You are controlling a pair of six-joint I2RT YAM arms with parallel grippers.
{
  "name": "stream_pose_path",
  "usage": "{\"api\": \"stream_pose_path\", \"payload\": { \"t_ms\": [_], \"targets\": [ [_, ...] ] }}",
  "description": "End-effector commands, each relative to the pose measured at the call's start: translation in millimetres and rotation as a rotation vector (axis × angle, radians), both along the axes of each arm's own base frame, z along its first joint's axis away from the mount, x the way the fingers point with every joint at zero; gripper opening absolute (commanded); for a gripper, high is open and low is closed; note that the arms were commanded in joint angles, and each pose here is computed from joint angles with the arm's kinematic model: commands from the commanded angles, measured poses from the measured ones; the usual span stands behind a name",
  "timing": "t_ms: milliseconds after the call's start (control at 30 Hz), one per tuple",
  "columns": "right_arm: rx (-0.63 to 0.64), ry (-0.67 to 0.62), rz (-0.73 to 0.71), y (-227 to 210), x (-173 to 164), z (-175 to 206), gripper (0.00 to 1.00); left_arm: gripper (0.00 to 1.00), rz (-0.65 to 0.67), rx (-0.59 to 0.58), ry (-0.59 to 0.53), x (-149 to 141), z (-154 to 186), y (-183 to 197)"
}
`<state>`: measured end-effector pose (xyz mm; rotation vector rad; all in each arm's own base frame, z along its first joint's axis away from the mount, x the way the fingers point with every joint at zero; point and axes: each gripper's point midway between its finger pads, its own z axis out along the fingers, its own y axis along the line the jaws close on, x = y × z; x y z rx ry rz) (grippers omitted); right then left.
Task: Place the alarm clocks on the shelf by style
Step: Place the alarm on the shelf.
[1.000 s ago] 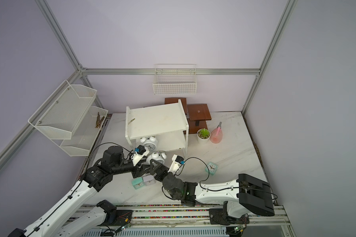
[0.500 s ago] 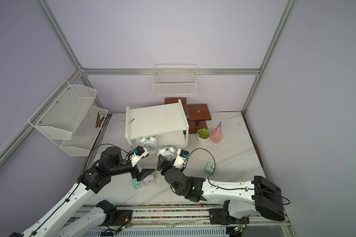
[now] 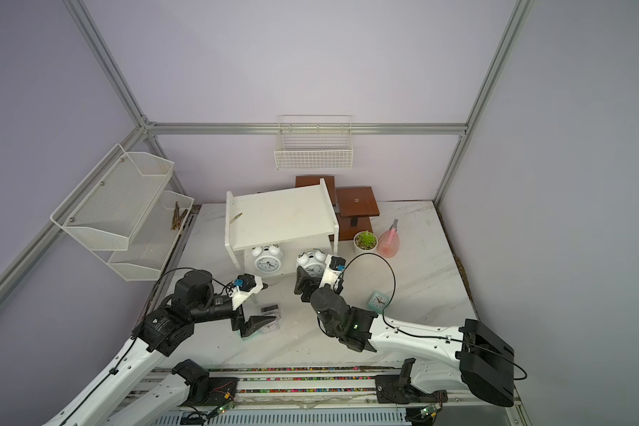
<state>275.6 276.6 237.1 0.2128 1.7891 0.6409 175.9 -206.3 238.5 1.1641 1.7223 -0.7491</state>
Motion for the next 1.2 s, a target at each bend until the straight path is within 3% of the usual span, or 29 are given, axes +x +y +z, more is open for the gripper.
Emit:
{"api": "stream_pose_path", "payload": {
  "t_ms": [0, 1167],
  "targets": [
    [0.039, -0.052, 0.004, 4.8, 9.4, 19.2, 0.68, 1.0, -0.052, -0.007, -0.007, -8.4, -1.7, -3.1],
    [0.032, -0.082, -0.108, 15.1, 61.1, 8.9, 0.7, 1.0, -0.056, 0.003, -0.042, -15.0, -9.6, 1.7]
  ]
}}
